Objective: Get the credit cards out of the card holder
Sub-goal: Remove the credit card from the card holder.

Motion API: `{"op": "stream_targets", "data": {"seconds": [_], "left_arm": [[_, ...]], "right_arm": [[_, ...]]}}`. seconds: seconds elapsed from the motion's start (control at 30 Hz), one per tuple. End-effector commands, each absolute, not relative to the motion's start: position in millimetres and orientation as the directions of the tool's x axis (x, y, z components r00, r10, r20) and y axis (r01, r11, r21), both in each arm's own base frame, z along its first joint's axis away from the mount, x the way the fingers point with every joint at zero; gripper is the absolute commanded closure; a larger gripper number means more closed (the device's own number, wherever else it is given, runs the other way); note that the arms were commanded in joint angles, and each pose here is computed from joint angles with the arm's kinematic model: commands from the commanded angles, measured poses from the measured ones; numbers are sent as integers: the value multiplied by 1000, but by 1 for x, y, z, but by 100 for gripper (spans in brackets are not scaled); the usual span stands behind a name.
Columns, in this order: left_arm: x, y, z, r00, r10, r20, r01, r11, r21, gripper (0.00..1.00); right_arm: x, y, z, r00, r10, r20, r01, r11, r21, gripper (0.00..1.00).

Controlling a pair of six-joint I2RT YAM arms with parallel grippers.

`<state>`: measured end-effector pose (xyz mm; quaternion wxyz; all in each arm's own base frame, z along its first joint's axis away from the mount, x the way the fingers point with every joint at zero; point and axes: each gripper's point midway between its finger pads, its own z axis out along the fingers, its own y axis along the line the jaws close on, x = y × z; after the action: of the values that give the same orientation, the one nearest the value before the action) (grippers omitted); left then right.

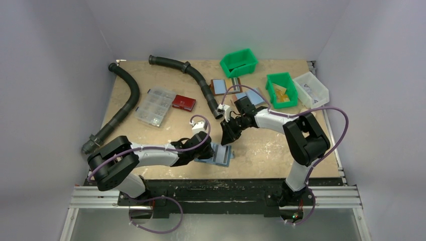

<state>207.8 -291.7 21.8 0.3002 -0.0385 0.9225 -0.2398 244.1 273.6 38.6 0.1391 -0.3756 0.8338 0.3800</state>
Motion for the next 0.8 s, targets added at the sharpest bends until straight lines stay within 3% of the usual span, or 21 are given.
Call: {"op": "stream_targets", "data": {"seconds": [0.0, 0.27, 0.43, 0.57, 0.77], "left_arm": [[202, -272, 10, -826, -192, -530, 49, 912, -408, 100], [201, -275, 13, -828, -192, -527, 58, 905, -422, 99], [200, -280, 20, -829, -193, -524, 76, 891, -448, 78], [199, -285, 23, -833, -179, -524, 102, 881, -462, 67], [198, -281, 26, -825, -151, -545, 130, 887, -443, 67]], "right_arm": [[242, 287, 62, -656, -509, -557, -749, 351, 562, 77], [235, 292, 67, -677, -493, -547, -725, 319, 610, 78], [234, 294, 70, -684, -486, -545, -716, 306, 627, 78], [232, 296, 72, -690, -481, -541, -709, 299, 639, 78], [239, 292, 70, -664, -494, -561, -739, 321, 592, 77]]}}
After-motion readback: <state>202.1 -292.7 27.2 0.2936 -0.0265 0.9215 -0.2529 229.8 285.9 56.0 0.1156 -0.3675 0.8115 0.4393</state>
